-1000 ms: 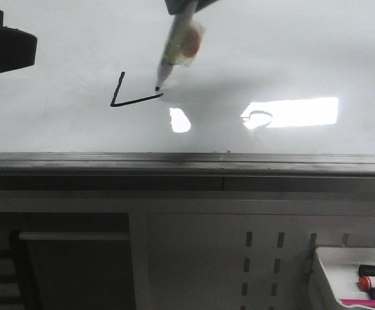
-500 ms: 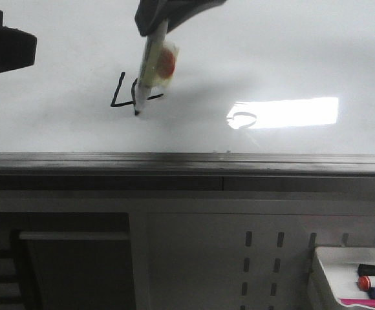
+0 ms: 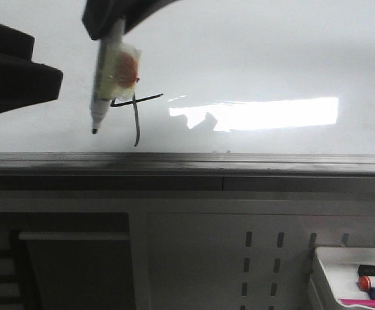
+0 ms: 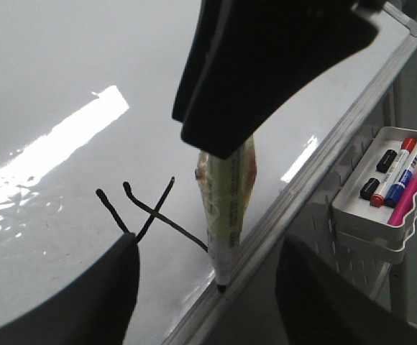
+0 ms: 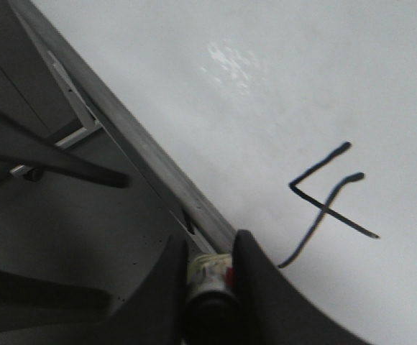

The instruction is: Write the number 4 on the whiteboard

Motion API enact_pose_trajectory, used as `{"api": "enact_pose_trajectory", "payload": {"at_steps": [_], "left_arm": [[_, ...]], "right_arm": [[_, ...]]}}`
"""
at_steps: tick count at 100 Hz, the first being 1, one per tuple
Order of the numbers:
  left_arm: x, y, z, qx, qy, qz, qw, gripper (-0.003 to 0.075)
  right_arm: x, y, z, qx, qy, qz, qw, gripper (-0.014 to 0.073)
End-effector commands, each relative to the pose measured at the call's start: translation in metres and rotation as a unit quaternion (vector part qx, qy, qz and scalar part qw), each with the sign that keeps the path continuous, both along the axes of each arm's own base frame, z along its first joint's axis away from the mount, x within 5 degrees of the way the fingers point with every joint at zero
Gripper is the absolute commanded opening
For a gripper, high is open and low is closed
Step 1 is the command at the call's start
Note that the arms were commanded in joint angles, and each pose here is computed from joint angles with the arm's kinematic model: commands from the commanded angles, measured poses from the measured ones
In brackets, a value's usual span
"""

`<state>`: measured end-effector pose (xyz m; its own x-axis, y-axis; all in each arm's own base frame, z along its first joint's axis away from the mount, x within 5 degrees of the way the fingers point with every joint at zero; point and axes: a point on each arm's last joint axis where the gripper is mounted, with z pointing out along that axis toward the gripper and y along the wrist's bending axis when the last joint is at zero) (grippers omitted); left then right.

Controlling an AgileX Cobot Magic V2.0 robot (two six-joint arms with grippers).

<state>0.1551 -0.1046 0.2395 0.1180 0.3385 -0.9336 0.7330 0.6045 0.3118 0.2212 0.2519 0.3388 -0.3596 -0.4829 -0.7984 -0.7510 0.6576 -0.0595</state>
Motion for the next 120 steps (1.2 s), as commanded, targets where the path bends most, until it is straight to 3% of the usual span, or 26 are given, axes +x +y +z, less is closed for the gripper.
{"api": "enact_pose_trajectory", "payload": {"at_steps": [1, 35, 45, 66, 100, 108, 120], "left_arm": [[0.004, -0.006, 0.014, -0.05, -0.011, -0.009, 0.999, 0.0388], [0.006, -0.008, 0.009, -0.037, -0.005, -0.017, 0.999, 0.0368], [0.006, -0.008, 0.009, -0.037, -0.005, -0.017, 0.999, 0.0269], [0.006, -0.008, 0.009, -0.037, -0.005, -0.017, 0.999, -0.0015], [0.006, -0.008, 0.009, -0.038, -0.004, -0.017, 0.999, -0.002], [0.006, -0.008, 0.009, -0.044, 0.003, -0.016, 0.999, -0.002], [0.008, -0.006, 0.009, -0.066, 0.026, 0.006, 0.997, -0.002]], "right_arm": [[-0.01, 0.001, 0.035, 0.045, -0.051, 0.018, 0.998, -0.0066], [-0.027, 0.014, 0.039, 0.052, -0.045, 0.048, 0.996, -0.0066], [-0.028, 0.014, 0.039, 0.06, -0.038, 0.048, 0.996, -0.0066], [-0.029, 0.015, 0.04, 0.069, -0.029, 0.047, 0.996, -0.0066], [-0.029, 0.016, 0.042, 0.083, -0.035, 0.047, 0.995, -0.0054], [-0.028, 0.017, 0.044, 0.091, -0.041, 0.048, 0.994, 0.005], [-0.027, 0.018, 0.048, 0.11, -0.056, 0.049, 0.991, 0.0399]]}}
